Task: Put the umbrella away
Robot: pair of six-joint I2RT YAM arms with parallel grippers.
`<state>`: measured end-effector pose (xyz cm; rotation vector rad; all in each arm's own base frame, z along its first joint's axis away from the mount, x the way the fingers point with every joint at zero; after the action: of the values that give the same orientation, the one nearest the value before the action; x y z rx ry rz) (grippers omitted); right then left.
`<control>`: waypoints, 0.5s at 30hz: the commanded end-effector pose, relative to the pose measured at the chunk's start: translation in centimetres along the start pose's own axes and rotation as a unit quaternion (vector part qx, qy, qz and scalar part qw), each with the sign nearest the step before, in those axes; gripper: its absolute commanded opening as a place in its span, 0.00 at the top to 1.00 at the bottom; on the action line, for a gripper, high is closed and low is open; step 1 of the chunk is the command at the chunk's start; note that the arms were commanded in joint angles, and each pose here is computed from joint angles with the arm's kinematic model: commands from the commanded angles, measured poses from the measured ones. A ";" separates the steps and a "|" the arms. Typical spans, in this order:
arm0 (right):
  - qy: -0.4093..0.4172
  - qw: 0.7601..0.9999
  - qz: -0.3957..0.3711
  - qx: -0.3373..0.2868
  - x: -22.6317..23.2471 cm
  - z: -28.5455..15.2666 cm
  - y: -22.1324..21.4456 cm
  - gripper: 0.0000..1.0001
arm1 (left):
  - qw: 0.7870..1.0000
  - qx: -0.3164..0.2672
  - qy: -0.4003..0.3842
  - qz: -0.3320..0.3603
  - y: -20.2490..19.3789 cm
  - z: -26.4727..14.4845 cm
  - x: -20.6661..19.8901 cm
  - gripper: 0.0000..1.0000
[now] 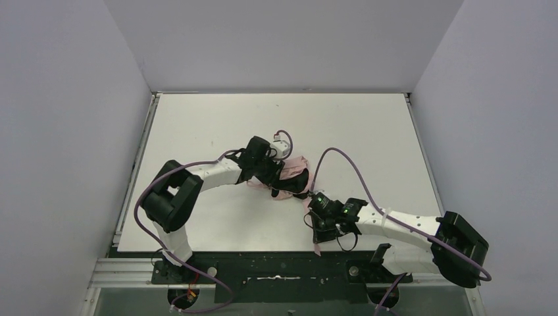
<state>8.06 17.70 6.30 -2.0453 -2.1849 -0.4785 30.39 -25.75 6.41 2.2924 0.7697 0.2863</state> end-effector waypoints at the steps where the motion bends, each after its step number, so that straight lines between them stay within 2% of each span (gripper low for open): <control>1: -0.041 0.999 -0.002 0.018 -0.9 -1.3 -1.1 0.97 | 0.997 0.024 0.074 0.022 -1.4 0.1 1.9 1.00; 4: -0.030 0.999 -0.017 -0.013 -0.4 -1.3 -0.1 0.95 | 0.996 -0.005 0.055 0.063 -1.0 0.3 0.6 1.00; 8: -0.042 0.998 -0.028 -0.023 -0.9 -0.8 0.1 0.91 | 0.993 -0.028 0.047 0.103 -1.0 0.1 -0.5 1.00; 15: 0.015 0.999 -0.037 -0.021 0.2 -1.3 -0.2 0.81 | 0.992 -0.039 0.033 0.117 -1.0 -0.1 -0.9 1.00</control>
<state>7.99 16.94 6.63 -2.0573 -2.2641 -0.4812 29.29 -25.93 6.06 2.2872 0.5479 0.4665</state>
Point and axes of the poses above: each gripper's point midway between its finger pads, its own z axis out along the fingers, its own x axis along the line the jaws close on, y = z × x, the point moved 5 cm from there along -z, back along the fingers, and after that the axes turned 10 degrees about z, right-handed, at the moved point
